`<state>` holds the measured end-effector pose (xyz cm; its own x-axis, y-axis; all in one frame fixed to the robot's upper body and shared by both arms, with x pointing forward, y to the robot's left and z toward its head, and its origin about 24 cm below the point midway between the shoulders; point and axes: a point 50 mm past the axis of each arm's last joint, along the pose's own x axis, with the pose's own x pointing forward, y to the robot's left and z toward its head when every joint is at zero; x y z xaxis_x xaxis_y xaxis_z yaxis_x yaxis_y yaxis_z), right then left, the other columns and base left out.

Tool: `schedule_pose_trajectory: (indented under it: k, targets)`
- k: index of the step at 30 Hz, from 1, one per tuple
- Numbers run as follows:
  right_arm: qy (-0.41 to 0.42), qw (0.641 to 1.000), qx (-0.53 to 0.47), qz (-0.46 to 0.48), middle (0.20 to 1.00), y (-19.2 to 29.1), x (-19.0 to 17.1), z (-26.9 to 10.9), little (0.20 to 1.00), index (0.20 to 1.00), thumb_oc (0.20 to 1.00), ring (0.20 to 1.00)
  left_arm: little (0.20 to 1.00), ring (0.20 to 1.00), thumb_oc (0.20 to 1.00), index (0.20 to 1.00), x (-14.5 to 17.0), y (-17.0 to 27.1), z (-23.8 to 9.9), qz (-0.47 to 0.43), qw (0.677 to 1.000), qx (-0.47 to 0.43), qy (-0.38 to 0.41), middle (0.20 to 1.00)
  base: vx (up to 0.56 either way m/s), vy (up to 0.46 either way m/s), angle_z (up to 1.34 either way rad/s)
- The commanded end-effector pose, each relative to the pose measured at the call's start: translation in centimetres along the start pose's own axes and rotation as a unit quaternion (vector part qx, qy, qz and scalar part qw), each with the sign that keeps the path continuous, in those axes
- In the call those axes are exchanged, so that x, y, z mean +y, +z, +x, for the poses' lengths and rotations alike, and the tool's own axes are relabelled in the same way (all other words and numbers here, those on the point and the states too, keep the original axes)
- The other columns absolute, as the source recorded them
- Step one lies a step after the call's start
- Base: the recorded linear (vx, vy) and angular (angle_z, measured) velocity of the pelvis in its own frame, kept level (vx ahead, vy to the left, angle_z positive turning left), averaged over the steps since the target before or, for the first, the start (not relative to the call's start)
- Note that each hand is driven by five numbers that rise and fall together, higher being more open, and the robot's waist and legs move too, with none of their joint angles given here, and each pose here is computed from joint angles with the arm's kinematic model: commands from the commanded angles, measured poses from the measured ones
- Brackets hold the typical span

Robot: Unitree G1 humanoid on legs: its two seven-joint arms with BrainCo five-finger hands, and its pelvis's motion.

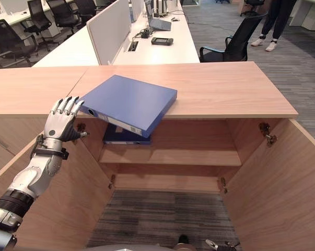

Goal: Put the empty folder in the office cabinet

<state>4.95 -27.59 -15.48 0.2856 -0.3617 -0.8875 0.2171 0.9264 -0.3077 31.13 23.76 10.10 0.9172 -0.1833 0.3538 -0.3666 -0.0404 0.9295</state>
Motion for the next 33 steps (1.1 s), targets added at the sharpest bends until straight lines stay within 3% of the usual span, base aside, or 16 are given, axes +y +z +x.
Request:
schedule_pose_trajectory:
  k: [1,14,33]
  targets:
    - [-0.006,0.999,-0.026,-0.02,1.0,2.3,0.0,0.5,1.0,1.0,1.0,1.0,1.0,1.0,1.0,1.0,3.3,-1.2,3.7,0.045,0.997,-0.004,0.058,1.0,0.0,0.0,0.0]
    - [-0.019,0.999,-0.022,-0.017,1.0,2.4,-0.5,0.5,1.0,1.0,1.0,1.0,1.0,1.0,1.0,1.0,2.1,0.8,5.0,0.047,0.998,-0.04,0.026,1.0,0.0,0.003,-0.06]
    - [-0.026,1.0,-0.002,-0.007,1.0,1.7,-0.8,0.5,1.0,1.0,1.0,1.0,1.0,1.0,1.0,1.0,3.3,4.2,7.2,0.02,0.994,-0.088,0.055,1.0,0.0,-0.001,0.0]
